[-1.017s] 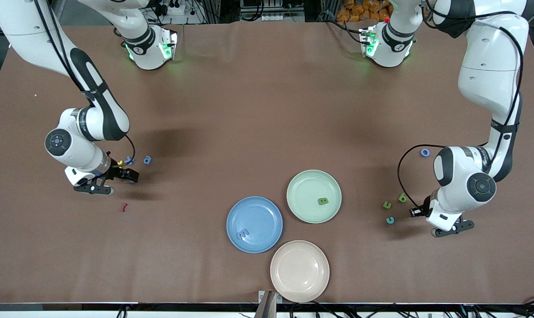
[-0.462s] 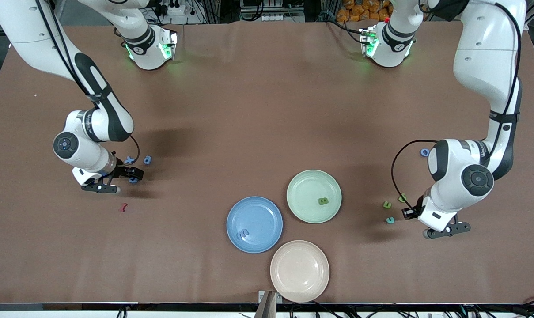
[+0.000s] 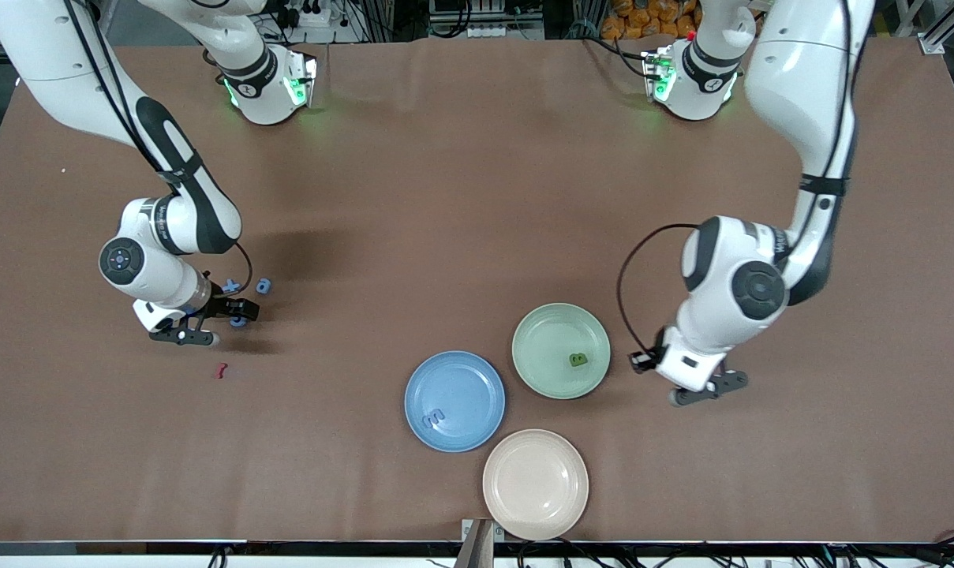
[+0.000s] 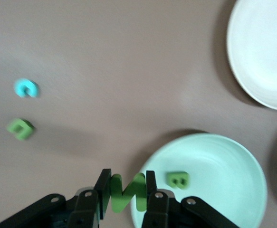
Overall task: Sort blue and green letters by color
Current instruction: 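Drop the N in the green plate while the right gripper carries G, then grasp the green n with the left gripper while the right drops G, then drop the n in the green plate while the right gripper nears blue d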
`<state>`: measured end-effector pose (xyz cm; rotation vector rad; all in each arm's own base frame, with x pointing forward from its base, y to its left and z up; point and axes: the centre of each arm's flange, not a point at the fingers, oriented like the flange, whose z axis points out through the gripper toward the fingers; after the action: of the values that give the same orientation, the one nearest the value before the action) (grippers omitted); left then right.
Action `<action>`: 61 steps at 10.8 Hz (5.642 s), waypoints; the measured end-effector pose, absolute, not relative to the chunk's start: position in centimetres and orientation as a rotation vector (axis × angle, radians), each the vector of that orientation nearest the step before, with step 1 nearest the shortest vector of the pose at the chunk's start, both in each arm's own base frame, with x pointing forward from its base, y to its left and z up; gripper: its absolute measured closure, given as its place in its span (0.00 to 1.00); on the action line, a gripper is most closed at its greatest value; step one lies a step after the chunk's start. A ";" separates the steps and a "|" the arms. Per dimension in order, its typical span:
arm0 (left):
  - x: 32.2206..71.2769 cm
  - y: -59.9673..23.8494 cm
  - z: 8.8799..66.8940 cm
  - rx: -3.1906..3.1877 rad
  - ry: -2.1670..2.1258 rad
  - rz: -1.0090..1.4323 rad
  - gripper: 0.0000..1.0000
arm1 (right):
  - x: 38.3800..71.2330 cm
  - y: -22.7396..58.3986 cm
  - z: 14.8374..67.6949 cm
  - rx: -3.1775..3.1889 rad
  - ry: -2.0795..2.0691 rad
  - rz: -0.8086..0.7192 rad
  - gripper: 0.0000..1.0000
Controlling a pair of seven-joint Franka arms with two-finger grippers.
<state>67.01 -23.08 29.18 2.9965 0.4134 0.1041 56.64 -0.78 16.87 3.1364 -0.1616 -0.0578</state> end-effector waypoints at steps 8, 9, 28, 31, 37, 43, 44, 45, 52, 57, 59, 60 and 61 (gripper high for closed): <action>62.7 -32.7 25.1 2.998 0.559 0.013 0.51 | 57.2 -0.8 17.6 3.137 -0.160 -0.029 0.66; 62.7 -32.8 24.9 3.002 0.549 0.012 0.37 | 57.8 -0.5 18.1 3.140 -0.155 -0.006 0.66; 65.1 -12.5 19.0 3.020 -0.852 0.173 0.00 | 68.2 35.2 28.4 3.232 -1.410 0.106 0.66; 65.2 -11.8 18.9 3.025 -0.837 0.172 0.00 | 68.4 37.0 28.2 3.261 -1.494 0.162 0.62; 65.1 -11.1 17.5 3.022 -0.817 0.168 0.00 | 67.7 35.3 25.6 3.192 -1.106 0.124 0.00; 65.2 -10.7 18.0 3.022 -0.804 0.185 0.70 | 65.4 29.5 24.4 3.142 -0.783 0.088 0.00; 65.3 -10.4 18.1 3.025 -0.799 0.187 0.74 | 64.3 27.6 24.6 3.143 -0.743 0.086 0.00; 65.2 -10.3 18.0 3.024 -0.797 0.185 0.74 | 63.0 25.8 24.7 3.148 -0.711 0.097 0.00; 65.8 -11.9 21.6 3.080 -0.583 0.190 0.74 | 54.9 15.5 24.2 3.136 -0.505 0.038 0.00; 63.8 -23.5 24.8 3.123 -0.229 0.223 0.74 | 51.2 9.4 22.2 3.148 -0.389 0.084 0.00; 62.2 -28.2 25.7 3.114 -0.136 0.180 0.74 | 50.5 8.2 21.4 3.146 -0.369 0.070 0.00; 61.5 -30.4 26.3 3.107 -0.090 0.174 0.74 | 50.3 7.6 21.1 3.144 -0.362 0.061 0.00; 61.0 -32.1 26.7 3.102 -0.043 0.176 0.74 | 50.2 6.7 20.9 3.143 -0.351 0.048 0.00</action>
<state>60.97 -32.14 26.65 3.1017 -0.0425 0.1762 50.24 6.69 20.87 3.1428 -0.3513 0.0482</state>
